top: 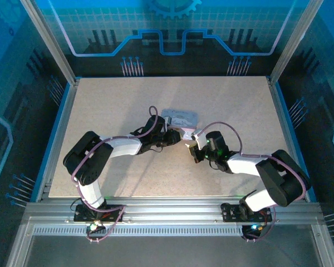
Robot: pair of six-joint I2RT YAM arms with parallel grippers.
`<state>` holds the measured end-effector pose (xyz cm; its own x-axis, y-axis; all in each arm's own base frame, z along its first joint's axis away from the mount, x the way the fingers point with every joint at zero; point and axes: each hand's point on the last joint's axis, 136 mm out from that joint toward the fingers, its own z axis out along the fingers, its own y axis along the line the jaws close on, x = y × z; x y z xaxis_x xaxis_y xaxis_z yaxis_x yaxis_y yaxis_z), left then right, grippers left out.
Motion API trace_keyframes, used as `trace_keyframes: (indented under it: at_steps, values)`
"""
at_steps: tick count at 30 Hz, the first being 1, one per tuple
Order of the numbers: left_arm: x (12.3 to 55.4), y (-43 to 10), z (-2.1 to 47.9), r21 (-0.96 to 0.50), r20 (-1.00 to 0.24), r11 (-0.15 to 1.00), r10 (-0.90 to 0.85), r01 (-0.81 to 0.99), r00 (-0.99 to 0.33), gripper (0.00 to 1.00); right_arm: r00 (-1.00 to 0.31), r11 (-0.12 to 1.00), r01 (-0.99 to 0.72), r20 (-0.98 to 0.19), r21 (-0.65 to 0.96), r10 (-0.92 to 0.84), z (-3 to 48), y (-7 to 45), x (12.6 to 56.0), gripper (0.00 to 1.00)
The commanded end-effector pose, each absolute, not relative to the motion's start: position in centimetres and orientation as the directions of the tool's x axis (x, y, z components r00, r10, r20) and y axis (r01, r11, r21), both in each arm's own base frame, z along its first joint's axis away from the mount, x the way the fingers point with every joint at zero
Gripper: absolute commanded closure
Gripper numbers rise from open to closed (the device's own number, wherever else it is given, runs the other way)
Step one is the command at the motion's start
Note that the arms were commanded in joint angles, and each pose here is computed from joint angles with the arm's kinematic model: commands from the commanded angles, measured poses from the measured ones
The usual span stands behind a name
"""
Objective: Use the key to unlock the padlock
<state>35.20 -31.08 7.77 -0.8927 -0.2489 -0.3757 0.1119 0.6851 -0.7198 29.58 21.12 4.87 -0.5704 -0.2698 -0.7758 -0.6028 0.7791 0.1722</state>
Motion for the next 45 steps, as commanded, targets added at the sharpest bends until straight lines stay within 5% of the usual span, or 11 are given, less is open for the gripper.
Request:
trace_keyframes:
  at_steps: [1,45]
  values:
    - [35.7,-32.6,10.4,-0.768,-0.369,0.626,-0.263,0.134,-0.892,0.92,-0.538,0.778,-0.605,-0.807,0.168,-0.244,5.8,21.6,29.7,1.00]
    - [35.3,-33.1,11.3,-0.796,-0.323,0.598,-0.290,0.092,-0.901,0.93,-0.500,0.793,-0.580,-0.850,0.187,-0.166,6.7,23.3,32.4,1.00]
